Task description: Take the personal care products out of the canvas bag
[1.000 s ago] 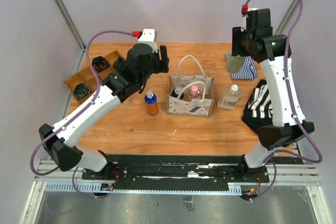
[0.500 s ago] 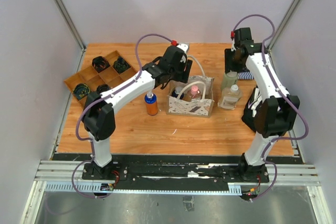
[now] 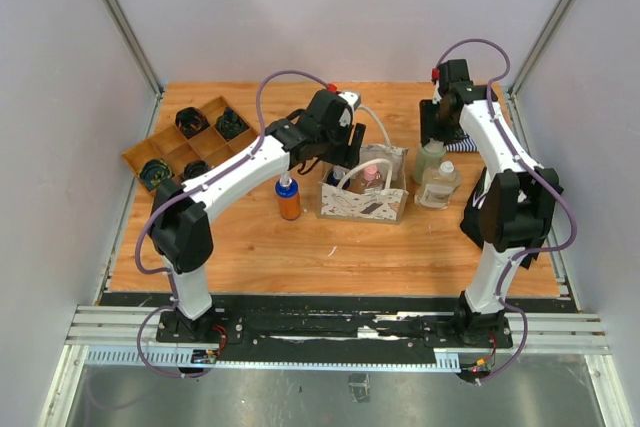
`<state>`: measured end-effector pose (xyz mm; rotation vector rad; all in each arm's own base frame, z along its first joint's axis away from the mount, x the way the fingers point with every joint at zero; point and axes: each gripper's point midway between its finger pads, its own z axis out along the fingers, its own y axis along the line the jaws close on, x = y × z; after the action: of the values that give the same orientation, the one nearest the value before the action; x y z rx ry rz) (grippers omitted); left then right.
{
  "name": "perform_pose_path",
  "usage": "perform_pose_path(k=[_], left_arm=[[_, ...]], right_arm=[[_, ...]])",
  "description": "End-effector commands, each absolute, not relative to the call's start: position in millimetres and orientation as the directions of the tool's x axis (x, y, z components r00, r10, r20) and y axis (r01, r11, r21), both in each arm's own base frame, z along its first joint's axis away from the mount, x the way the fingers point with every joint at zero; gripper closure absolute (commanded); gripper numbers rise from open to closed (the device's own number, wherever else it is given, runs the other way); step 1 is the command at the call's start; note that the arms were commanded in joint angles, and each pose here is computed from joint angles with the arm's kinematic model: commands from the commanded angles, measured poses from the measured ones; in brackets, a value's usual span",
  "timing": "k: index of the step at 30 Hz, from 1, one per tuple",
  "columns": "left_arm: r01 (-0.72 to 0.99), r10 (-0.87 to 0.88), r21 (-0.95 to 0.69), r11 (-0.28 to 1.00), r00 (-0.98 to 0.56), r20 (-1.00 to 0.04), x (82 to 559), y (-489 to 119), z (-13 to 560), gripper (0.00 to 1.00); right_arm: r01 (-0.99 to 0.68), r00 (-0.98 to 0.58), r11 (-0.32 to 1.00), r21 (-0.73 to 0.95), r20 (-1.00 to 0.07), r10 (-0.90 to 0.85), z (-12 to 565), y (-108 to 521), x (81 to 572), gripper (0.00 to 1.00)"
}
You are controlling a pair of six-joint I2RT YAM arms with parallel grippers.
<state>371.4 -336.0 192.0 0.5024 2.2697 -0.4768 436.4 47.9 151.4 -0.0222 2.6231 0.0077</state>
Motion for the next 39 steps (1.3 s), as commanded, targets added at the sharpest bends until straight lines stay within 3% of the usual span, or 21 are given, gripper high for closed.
perform_pose_path(k=[1,6,20,34,36,39], left_arm=[[0.486,0.221,-0.196,0.852,-0.671,-0.708,343.6,-327.3,206.2,0.32],[0.489,0.243,-0.184,0.852,-0.682,-0.690,320.7,-323.1,205.5,0.33],[0.461,0.272,-0.116,0.880,-0.689,-0.672,320.9,-319.1,187.2,0.36],[0.510,0.290,-0.099,0.854,-0.625,-0.725,337.5,-335.1,187.1,0.51],[0.512,0.293,-0.099,0.853,-0.627,-0.721,337.6,-335.7,185.3,0.59],[0.515,0.299,-0.105,0.851,-0.638,-0.710,334.8,-335.9,183.0,0.81]], right_arm=[[-0.011,-0.881,1.000,0.013,-0.473,-0.003,143.3,44.9,433.0,0.37],[0.000,-0.888,1.000,-0.013,-0.459,-0.006,139.2,40.2,427.2,0.12],[-0.002,-0.881,1.000,-0.007,-0.472,-0.005,147.5,40.6,418.6,0.08],[-0.006,-0.879,1.000,-0.001,-0.476,-0.006,150.0,41.4,414.5,0.07],[-0.006,-0.879,1.000,0.000,-0.478,-0.006,150.3,41.4,415.0,0.06],[-0.006,-0.879,1.000,-0.002,-0.476,-0.006,149.9,41.2,414.6,0.06]])
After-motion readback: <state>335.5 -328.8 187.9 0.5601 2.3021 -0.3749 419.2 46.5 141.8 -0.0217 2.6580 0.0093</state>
